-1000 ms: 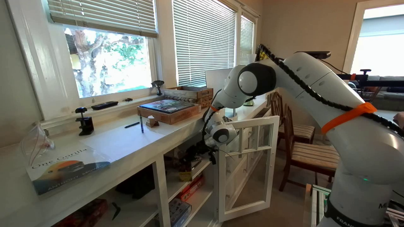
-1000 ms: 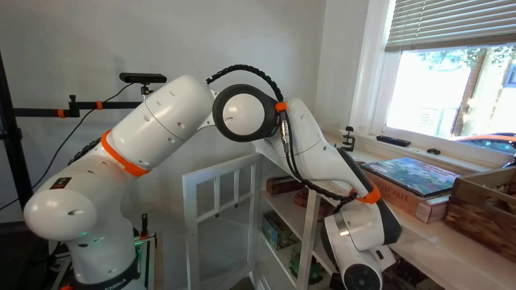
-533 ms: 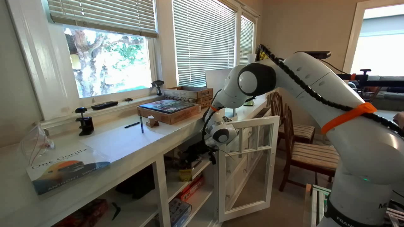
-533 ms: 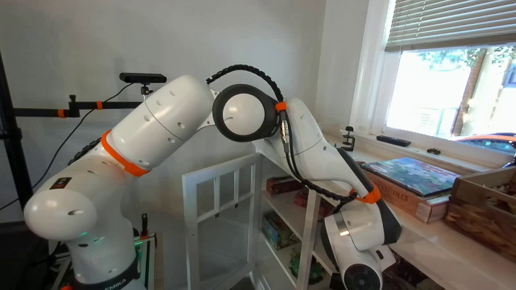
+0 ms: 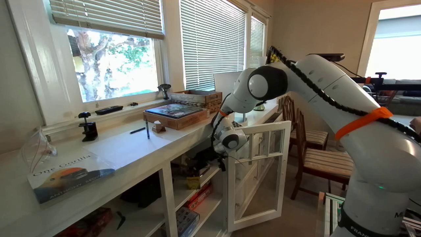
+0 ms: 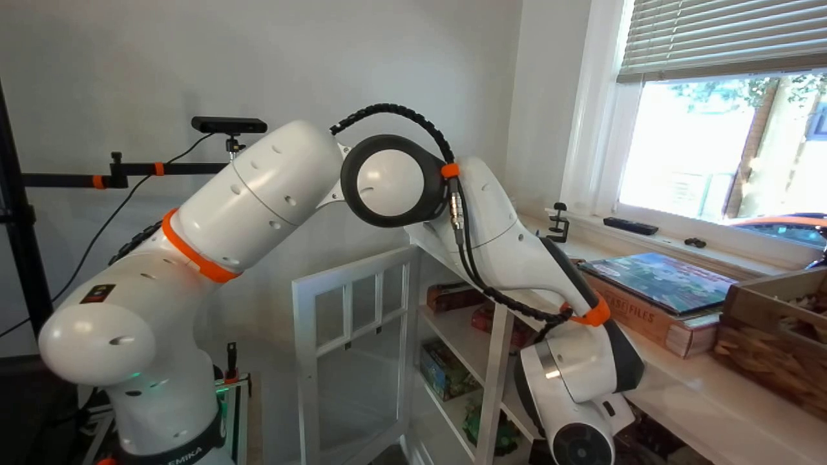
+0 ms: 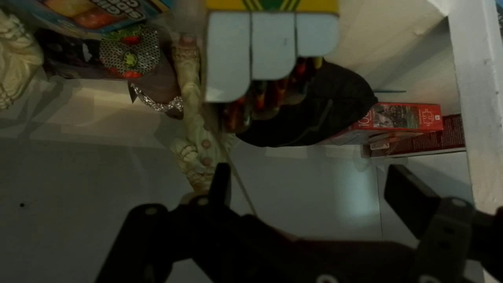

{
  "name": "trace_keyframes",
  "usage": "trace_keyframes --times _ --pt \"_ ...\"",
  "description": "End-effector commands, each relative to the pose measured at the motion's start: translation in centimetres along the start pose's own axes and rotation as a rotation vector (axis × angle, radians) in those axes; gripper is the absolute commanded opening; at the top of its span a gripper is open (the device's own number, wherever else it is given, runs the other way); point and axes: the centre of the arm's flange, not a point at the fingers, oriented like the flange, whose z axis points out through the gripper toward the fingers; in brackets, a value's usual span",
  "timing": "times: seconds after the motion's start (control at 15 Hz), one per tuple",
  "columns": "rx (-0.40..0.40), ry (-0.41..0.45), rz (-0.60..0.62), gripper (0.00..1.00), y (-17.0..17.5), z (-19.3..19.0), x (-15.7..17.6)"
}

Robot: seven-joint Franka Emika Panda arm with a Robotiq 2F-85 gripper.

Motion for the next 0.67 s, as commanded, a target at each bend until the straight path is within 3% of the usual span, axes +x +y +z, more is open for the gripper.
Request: trace_keyframes --times 0.0,0.6 --pt "0.027 -0.051 -0.046 1.00 0.01 0.59 0.71" --pt "-0.108 -0.067 -0.190 1.00 -0.12 -0.24 1.16"
